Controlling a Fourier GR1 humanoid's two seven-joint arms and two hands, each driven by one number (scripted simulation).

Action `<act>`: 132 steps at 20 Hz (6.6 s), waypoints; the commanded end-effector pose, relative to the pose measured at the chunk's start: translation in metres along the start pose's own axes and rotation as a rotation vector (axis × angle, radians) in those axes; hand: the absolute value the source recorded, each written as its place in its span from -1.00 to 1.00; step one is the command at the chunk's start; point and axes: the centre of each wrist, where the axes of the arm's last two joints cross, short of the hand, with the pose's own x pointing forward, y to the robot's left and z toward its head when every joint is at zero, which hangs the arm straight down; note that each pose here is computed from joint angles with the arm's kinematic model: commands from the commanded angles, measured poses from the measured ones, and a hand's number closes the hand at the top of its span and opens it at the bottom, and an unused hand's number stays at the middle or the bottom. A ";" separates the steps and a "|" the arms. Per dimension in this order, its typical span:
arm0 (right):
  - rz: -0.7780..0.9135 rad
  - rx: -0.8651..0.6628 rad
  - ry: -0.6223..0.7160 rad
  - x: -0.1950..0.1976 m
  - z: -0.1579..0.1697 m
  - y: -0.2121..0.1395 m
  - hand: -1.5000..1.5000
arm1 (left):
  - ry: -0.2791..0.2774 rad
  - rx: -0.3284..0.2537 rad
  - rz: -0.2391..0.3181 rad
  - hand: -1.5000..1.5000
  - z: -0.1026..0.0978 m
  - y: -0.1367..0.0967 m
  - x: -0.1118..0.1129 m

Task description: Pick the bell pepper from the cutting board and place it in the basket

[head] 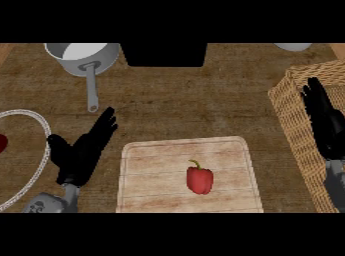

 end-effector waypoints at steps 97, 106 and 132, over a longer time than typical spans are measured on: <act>0.991 0.692 -0.122 0.068 0.075 0.162 -1.00 | -0.039 0.262 -0.169 0.00 -0.018 0.094 0.050; 1.070 0.671 -0.133 0.045 0.076 0.195 -1.00 | -0.034 0.254 -0.158 0.00 -0.007 0.105 0.047; 1.041 0.093 0.342 0.012 0.032 0.171 1.00 | -0.034 0.261 -0.153 0.00 -0.013 0.106 0.043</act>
